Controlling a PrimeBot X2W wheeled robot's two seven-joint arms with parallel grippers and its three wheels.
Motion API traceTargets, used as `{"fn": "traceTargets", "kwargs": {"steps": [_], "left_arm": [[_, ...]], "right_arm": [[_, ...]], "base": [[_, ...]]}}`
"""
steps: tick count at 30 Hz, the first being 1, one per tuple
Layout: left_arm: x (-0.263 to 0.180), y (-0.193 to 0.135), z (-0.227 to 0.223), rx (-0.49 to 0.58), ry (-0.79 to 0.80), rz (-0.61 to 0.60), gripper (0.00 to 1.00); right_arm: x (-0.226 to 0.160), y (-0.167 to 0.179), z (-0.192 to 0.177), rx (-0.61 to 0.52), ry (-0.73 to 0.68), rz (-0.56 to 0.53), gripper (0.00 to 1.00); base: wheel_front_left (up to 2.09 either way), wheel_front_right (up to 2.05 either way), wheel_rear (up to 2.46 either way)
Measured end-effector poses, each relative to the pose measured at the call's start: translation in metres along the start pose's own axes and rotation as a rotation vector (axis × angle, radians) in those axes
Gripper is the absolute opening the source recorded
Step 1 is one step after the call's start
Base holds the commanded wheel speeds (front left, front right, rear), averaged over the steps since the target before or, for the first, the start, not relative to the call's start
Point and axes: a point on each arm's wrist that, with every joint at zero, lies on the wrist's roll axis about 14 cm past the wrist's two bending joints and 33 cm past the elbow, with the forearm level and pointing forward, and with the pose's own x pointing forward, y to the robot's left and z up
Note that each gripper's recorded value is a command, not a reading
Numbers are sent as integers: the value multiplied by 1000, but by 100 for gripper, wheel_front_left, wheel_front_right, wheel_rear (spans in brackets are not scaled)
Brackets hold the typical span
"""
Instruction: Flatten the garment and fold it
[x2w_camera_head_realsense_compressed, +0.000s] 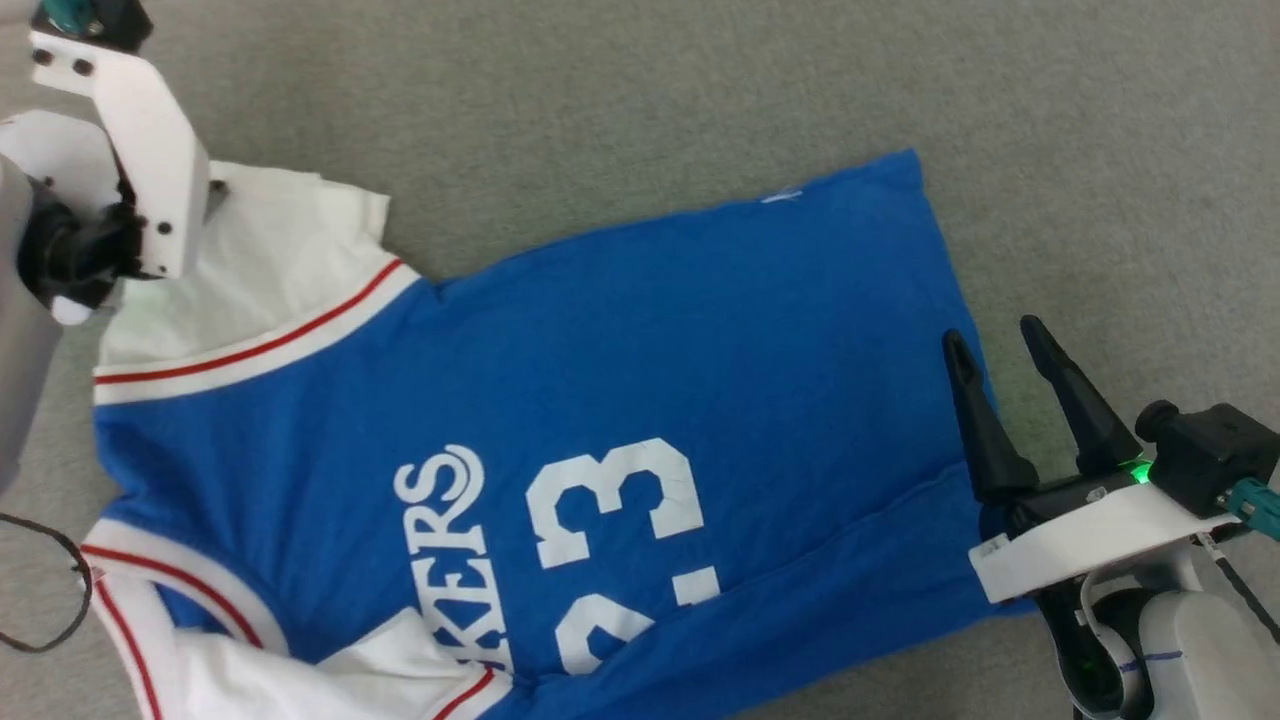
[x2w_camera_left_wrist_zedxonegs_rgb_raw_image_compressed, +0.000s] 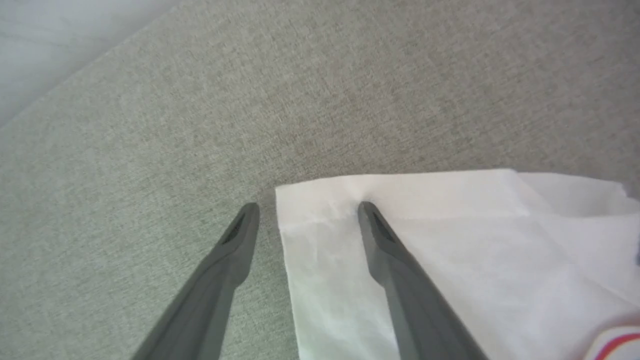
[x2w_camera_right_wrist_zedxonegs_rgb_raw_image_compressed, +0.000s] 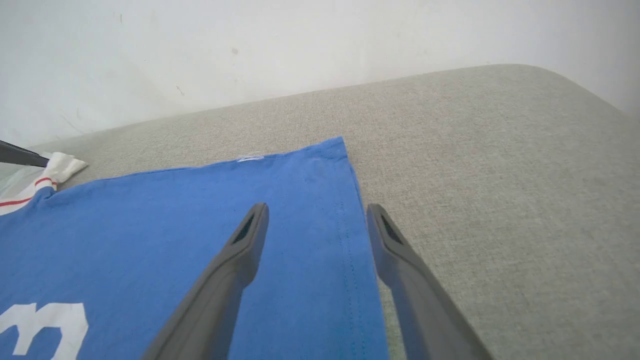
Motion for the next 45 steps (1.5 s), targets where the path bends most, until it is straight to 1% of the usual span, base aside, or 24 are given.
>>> {"fn": "traceTargets", "kwargs": {"steps": [6,7,8,11,13,16,20,23,27,30,34,36,37,39,41,45], "left_arm": [[13,3,-4,-42,79,-17,100],[14,2,-5,-58,93,-27,46],[14,1,-6,-75,106,-42,0],[11,-6,-7,-124,118,-92,0],[9,-8,-6,-116,101,-93,0],[6,-9,-3,-115,30,-84,0],[-3,-13,-1,-51,-77,-55,0],[-17,-19,10,-20,-202,-50,0],[-41,-24,15,37,-324,-31,0],[-61,-26,11,42,-416,-18,0],[-89,-28,5,21,-542,19,0],[-103,-30,1,5,-593,28,0],[-109,-33,-3,-4,-613,29,0],[-119,-39,-10,-24,-644,26,0],[-127,-44,-16,-50,-672,26,0],[-141,-39,-24,-75,-719,72,0]], "right_arm": [[-3,-8,-9,-3,25,-29,100],[-3,-9,-10,-3,28,-33,100],[-3,-10,-11,-3,31,-34,100],[-2,-9,-11,-2,31,-31,100],[-2,-9,-11,-3,31,-30,100],[-2,-8,-9,-8,30,-26,100],[-2,-12,-1,-29,29,-22,100],[1,-18,5,-79,59,-6,100],[8,-21,2,-137,174,30,100],[16,-20,-3,-197,304,76,100],[36,-15,9,-287,409,130,100],[46,-7,9,-278,476,160,100],[50,-3,7,-302,514,179,100],[60,-2,9,-358,574,186,100],[70,-2,12,-386,622,187,100],[91,5,12,-444,692,193,100]], "base": [[0,0,0],[0,0,0],[0,0,0],[0,0,0],[0,0,0],[0,0,0],[0,0,0],[0,0,0],[0,0,0],[0,0,0],[0,0,0],[0,0,0],[0,0,0],[0,0,0],[0,0,0],[0,0,0]]}}
